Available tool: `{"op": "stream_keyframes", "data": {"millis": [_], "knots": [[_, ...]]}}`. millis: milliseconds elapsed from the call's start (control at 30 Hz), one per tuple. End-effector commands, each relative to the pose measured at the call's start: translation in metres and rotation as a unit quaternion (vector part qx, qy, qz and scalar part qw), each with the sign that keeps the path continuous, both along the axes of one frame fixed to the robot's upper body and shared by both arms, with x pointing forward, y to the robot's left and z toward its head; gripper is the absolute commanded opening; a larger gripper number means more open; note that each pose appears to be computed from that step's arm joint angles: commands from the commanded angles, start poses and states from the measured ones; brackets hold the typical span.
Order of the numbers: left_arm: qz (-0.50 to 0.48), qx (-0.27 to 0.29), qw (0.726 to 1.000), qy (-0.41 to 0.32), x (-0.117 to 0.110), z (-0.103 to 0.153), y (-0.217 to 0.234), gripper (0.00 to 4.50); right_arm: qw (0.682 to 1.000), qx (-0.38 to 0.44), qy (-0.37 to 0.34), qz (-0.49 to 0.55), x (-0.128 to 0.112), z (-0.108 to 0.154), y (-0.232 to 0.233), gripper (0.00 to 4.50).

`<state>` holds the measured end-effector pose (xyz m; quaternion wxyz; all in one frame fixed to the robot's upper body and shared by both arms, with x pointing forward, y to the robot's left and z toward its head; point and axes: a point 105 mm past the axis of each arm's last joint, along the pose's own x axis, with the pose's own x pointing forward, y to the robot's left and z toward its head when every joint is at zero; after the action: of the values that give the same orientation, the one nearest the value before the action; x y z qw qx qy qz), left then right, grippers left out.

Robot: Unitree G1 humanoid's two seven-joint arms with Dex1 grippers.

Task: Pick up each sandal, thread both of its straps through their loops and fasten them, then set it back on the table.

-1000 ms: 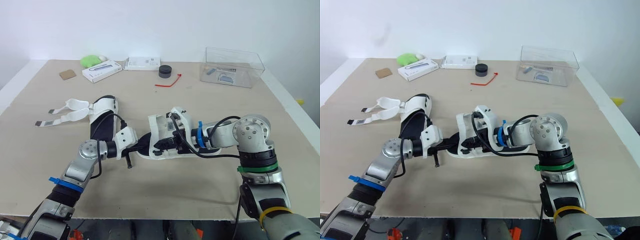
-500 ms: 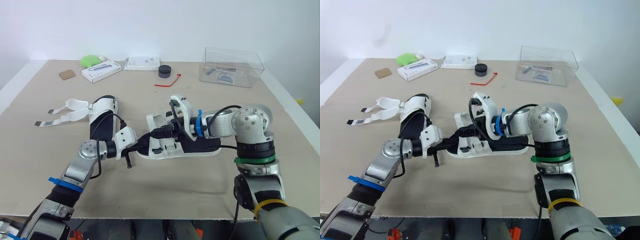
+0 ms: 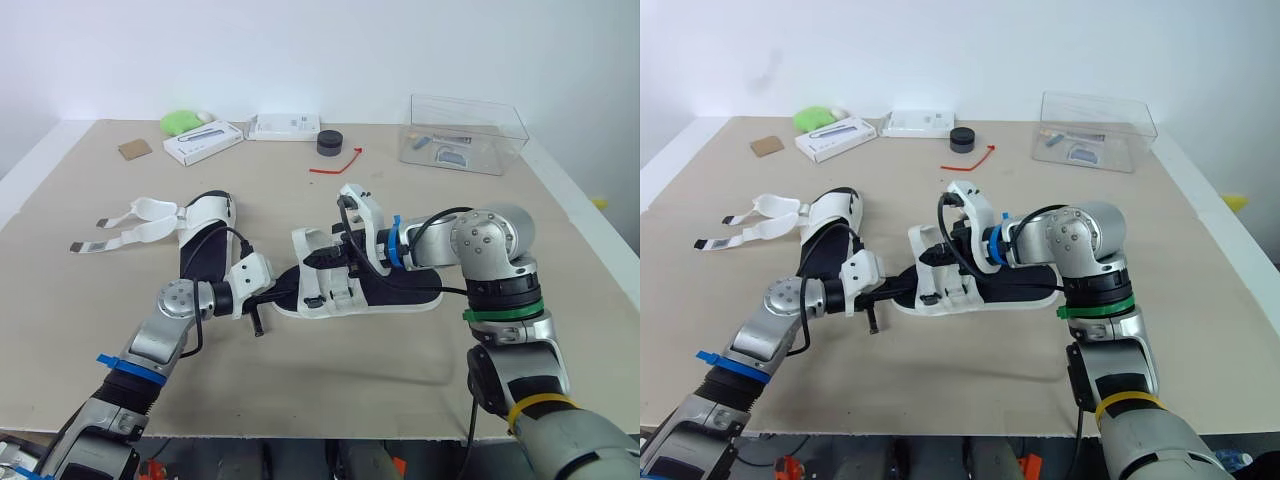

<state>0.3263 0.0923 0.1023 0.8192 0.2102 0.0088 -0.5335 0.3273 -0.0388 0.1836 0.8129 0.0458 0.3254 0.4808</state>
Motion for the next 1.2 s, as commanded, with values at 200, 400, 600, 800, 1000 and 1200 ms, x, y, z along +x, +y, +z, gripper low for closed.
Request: {"op": "stream_keyframes", "data": {"millis": [200, 400, 600, 800, 1000, 1200], "knots": [[0.026, 0.041, 0.998, 0.044, 0.001, -0.028, 0.013, 0.00, 1.000, -0.003, -0.001, 0.024, -0.022, -0.005, -0.002, 0.03], [0.024, 0.042, 0.998, 0.044, 0.002, -0.028, 0.012, 0.00, 0.999, -0.013, -0.026, 0.018, -0.023, -0.005, -0.003, 0.03], [0.020, 0.043, 0.998, 0.046, 0.000, -0.029, 0.010, 0.00, 0.998, -0.002, -0.058, 0.022, -0.023, 0.006, 0.000, 0.03], [0.018, 0.043, 0.998, 0.046, 0.000, -0.030, 0.009, 0.00, 0.996, -0.004, -0.080, 0.030, -0.024, 0.003, 0.000, 0.03], [0.017, 0.043, 0.998, 0.046, -0.002, -0.031, 0.009, 0.00, 0.993, -0.014, -0.112, 0.032, -0.020, -0.001, -0.004, 1.37], [0.017, 0.043, 0.998, 0.046, -0.002, -0.031, 0.009, 0.00, 0.994, 0.010, -0.107, 0.035, -0.021, 0.003, -0.004, 2.29]]}}
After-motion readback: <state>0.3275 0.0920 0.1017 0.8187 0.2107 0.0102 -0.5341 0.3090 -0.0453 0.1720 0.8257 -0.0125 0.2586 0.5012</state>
